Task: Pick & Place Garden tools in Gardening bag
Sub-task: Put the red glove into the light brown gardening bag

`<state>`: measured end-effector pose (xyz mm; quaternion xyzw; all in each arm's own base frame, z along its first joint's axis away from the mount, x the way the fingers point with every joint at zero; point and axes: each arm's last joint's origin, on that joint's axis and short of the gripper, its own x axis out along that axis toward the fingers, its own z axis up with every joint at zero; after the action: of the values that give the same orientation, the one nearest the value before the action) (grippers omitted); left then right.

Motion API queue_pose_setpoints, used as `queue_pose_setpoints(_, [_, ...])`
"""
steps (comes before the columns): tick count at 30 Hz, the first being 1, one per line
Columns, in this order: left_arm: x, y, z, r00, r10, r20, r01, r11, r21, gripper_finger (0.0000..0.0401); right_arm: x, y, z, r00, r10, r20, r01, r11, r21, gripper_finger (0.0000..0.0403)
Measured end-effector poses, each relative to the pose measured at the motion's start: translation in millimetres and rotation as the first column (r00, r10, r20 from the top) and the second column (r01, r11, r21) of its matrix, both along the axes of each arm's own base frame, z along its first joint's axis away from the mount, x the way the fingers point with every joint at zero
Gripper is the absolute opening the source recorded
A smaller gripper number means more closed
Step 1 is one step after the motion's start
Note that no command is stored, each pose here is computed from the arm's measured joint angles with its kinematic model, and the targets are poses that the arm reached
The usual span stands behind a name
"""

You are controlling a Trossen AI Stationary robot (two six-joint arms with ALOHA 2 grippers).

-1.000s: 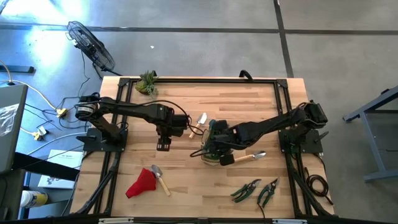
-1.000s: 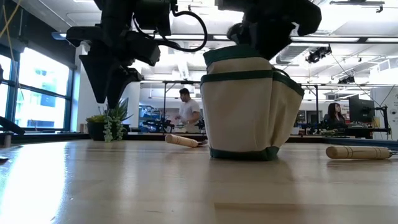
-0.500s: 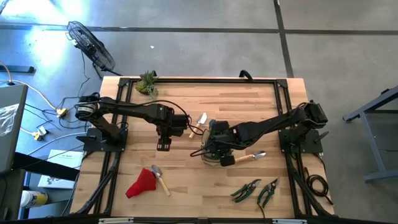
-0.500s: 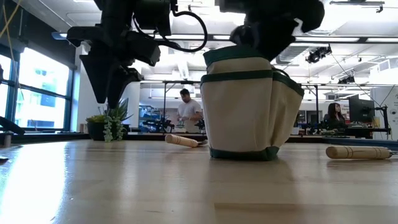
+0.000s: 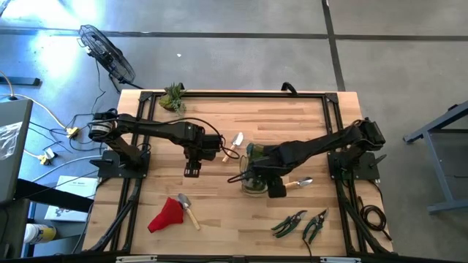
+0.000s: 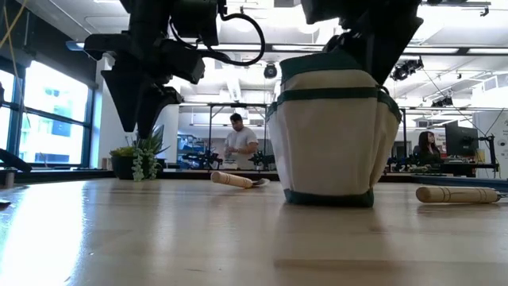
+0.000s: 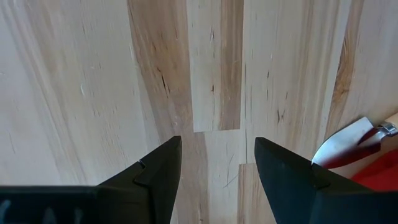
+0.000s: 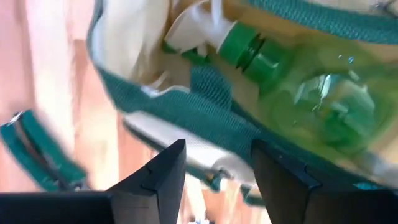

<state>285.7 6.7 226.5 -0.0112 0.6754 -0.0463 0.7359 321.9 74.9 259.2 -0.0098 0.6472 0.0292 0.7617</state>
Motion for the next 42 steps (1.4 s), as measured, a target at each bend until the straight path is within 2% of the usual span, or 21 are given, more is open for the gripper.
queue_pose_setpoints(3, [0.0, 0.0, 0.0, 1.000, 0.000, 0.000, 0.000, 1.000, 0.000, 0.0196, -2.9, -0.1, 5.6, 0.999, 0.002, -0.034, -0.001, 1.000, 0.009, 0.0172])
queue_pose_setpoints(7, [-0.7, -0.2, 0.0, 1.000, 0.029, -0.010, -0.029, 1.000, -0.010, 0.0196, -4.0, -1.9, 13.2, 0.997, -0.058, -0.044, 0.057, 0.998, -0.016, 0.0172])
queue_pose_setpoints(11, [-6.6, -0.9, -0.3, 0.990, 0.112, -0.080, -0.115, 0.993, -0.026, 0.0196, -1.4, -6.1, 18.6, 0.986, -0.162, 0.028, 0.164, 0.977, -0.139, 0.0172])
queue_pose_setpoints(14, [-11.8, -0.4, -0.3, 0.977, 0.164, -0.136, -0.166, 0.986, 0.002, 0.0196, -0.1, -10.8, 22.3, 0.965, -0.232, 0.119, 0.256, 0.927, -0.275, 0.0172])
queue_pose_setpoints(18, [-19.2, -1.8, 0.1, 0.946, 0.244, -0.214, -0.242, 0.970, 0.034, 0.0196, -5.4, -18.5, 36.2, 0.914, -0.286, 0.288, 0.389, 0.819, -0.422, 0.0172])
queue_pose_setpoints(21, [-27.2, -11.4, 1.4, 0.909, 0.294, -0.295, -0.286, 0.956, 0.071, 0.0196, -12.9, -23.0, 50.6, 0.864, -0.304, 0.401, 0.477, 0.750, -0.458, 0.0172])
queue_pose_setpoints(23, [-33.2, -23.1, 2.7, 0.900, 0.264, -0.347, -0.247, 0.965, 0.092, 0.0196, -18.3, -23.8, 60.4, 0.835, -0.301, 0.461, 0.515, 0.724, -0.460, 0.0172])
queue_pose_setpoints(26, [-39.2, -45.9, 3.7, 0.908, 0.168, -0.383, -0.146, 0.985, 0.087, 0.0196, -23.7, -23.1, 71.4, 0.803, -0.290, 0.520, 0.543, 0.715, -0.440, 0.0172])
queue_pose_setpoints(30, [-44.8, -80.5, 3.7, 0.914, 0.060, -0.401, -0.078, 0.997, -0.027, 0.0196, -23.9, -22.9, 77.6, 0.786, -0.273, 0.555, 0.548, 0.724, -0.419, 0.0172])
queue_pose_setpoints(32, [-47.0, -97.1, 3.1, 0.915, 0.080, -0.396, -0.109, 0.993, -0.051, 0.0196, -22.5, -22.9, 78.4, 0.790, -0.255, 0.558, 0.536, 0.729, -0.426, 0.0172])
queue_pose_setpoints(37, [-55.0, -119.1, 3.1, 0.875, 0.227, -0.427, -0.254, 0.967, -0.006, 0.0196, -16.3, -28.2, 80.7, 0.784, -0.234, 0.576, 0.529, 0.737, -0.420, 0.0172])
queue_pose_setpoints(39, [-58.0, -125.7, 3.4, 0.861, 0.244, -0.446, -0.280, 0.960, -0.015, 0.0196, -13.4, -31.5, 81.9, 0.778, -0.227, 0.585, 0.529, 0.738, -0.418, 0.0172])
queue_pose_setpoints(42, [-57.2, -135.3, 2.5, 0.880, 0.222, -0.421, -0.271, 0.961, -0.059, 0.0196, -9.3, -36.0, 83.4, 0.774, -0.219, 0.594, 0.522, 0.753, -0.402, 0.0172])
